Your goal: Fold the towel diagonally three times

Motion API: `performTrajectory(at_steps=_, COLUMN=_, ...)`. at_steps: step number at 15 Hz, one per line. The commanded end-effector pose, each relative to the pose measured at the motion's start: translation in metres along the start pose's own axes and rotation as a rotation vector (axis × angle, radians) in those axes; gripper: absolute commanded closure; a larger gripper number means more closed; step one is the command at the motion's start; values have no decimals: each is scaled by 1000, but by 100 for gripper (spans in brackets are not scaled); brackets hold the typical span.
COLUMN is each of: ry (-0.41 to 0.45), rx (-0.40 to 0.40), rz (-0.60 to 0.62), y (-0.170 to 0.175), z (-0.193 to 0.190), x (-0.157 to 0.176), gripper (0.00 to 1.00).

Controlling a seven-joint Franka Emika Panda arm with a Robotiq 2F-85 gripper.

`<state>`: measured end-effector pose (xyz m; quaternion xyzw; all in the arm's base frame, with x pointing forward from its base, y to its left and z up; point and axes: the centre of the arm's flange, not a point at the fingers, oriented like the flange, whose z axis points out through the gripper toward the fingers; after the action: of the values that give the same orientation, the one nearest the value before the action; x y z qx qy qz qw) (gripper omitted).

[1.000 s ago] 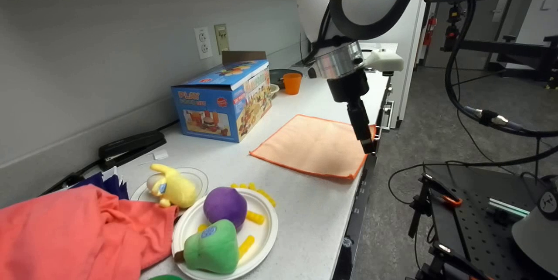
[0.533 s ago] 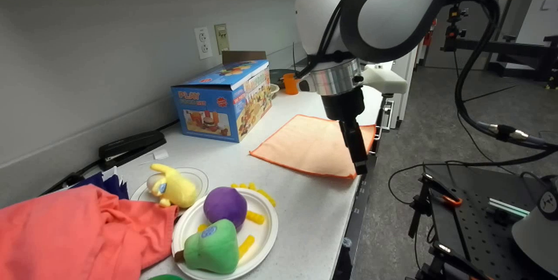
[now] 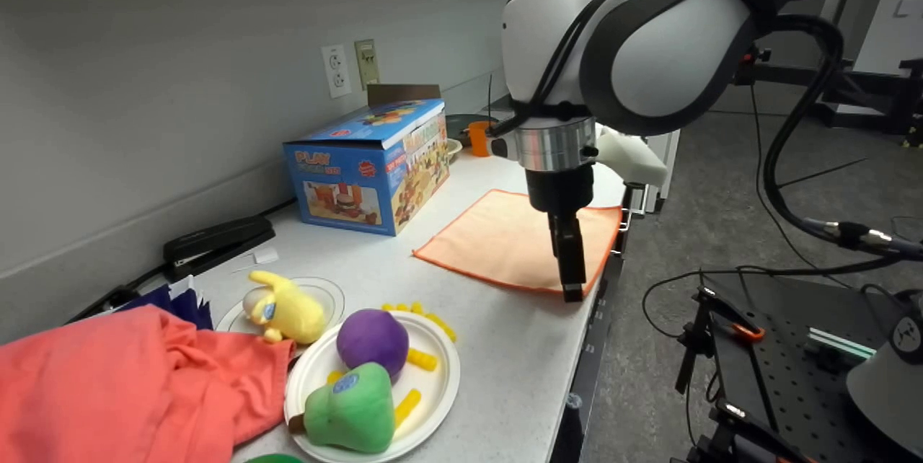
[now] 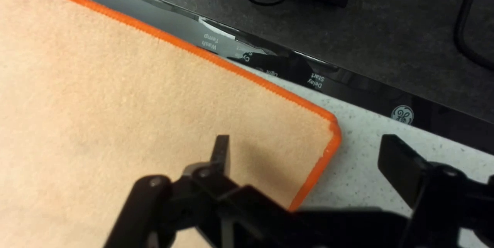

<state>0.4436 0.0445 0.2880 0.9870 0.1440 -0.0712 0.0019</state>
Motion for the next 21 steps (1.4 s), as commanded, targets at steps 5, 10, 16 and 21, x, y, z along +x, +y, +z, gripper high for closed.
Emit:
performTrajectory(at_steps=5, ry=37, rx=-20, rz=23, y=-5, z=9, x=-3, gripper=55)
performTrajectory(at_steps=10, ry=30, rx=-15, rz=57, y=-3, z=-8, x=-6, gripper=94)
performTrajectory(at_steps=16, ry=-71, rx=25, rz=62, y=-5, z=-12, x=-14, gripper=100)
performTrajectory(at_steps=21, ry=-161, rx=46, rz=29, y=-1, z=-35, x=-15, gripper=100)
